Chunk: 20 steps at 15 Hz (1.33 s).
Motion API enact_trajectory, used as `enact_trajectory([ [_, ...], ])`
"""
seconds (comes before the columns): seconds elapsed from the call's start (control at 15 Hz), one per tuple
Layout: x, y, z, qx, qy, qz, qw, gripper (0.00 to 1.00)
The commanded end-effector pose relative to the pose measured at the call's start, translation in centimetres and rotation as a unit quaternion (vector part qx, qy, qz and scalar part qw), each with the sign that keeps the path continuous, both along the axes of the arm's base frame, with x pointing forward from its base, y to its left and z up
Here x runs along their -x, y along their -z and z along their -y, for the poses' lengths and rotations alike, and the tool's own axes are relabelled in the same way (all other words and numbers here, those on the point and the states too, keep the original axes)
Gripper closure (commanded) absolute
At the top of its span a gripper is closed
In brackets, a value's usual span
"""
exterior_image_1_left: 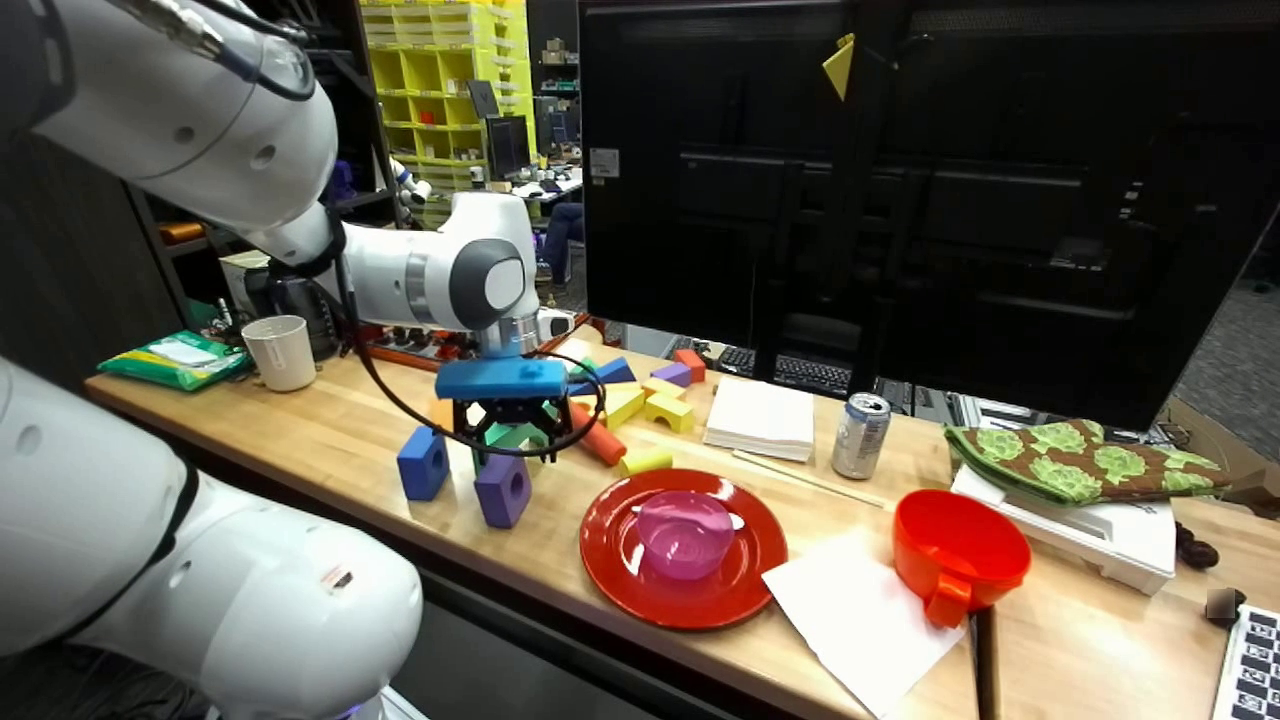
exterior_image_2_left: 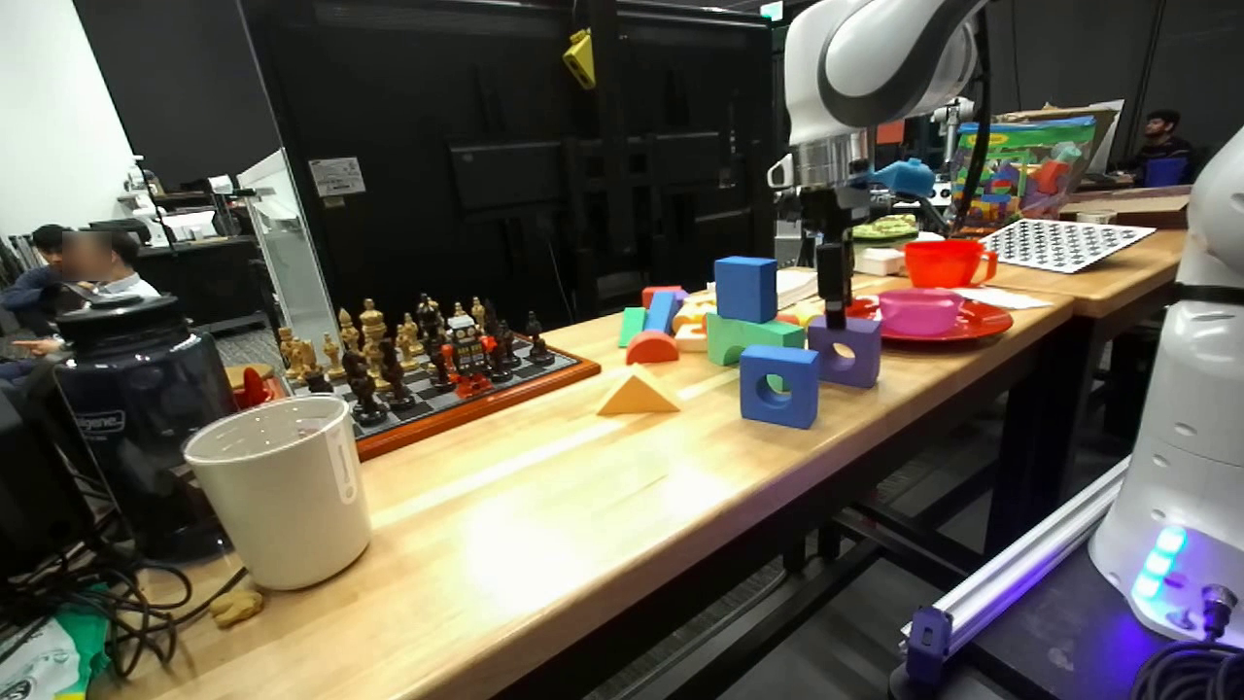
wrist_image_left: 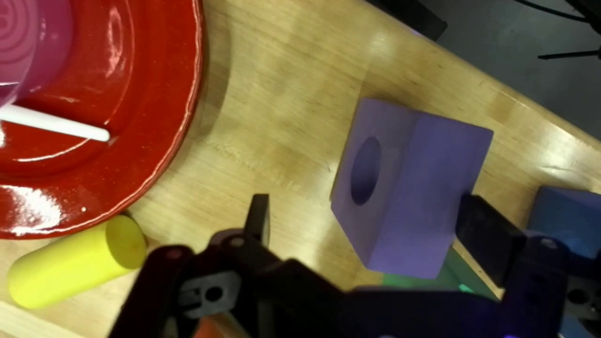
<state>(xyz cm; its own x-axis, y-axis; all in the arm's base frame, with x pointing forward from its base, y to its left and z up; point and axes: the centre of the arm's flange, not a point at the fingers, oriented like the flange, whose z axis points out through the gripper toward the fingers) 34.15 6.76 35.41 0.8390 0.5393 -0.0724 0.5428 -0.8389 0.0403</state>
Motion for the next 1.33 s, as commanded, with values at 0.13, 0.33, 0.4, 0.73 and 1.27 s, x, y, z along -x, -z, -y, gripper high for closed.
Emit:
enact_trajectory([
  [0.13,3.7,-1.1,-1.7,0.039,0.020,0.043,0.9981,0.00],
  [0.33,3.7,-1.3,-2.6,0.047,0.022,0.052,0.9973,0.00],
  [0.4,3.6,-1.2,-2.7,0.044,0.021,0.051,0.9975,0.00],
  [0.73,3.2,-0.4,-2.1,0.029,0.026,0.048,0.9981,0.00],
  [1.27,2.3,1.9,-0.9,-0.009,0.040,0.028,0.9988,0.00],
])
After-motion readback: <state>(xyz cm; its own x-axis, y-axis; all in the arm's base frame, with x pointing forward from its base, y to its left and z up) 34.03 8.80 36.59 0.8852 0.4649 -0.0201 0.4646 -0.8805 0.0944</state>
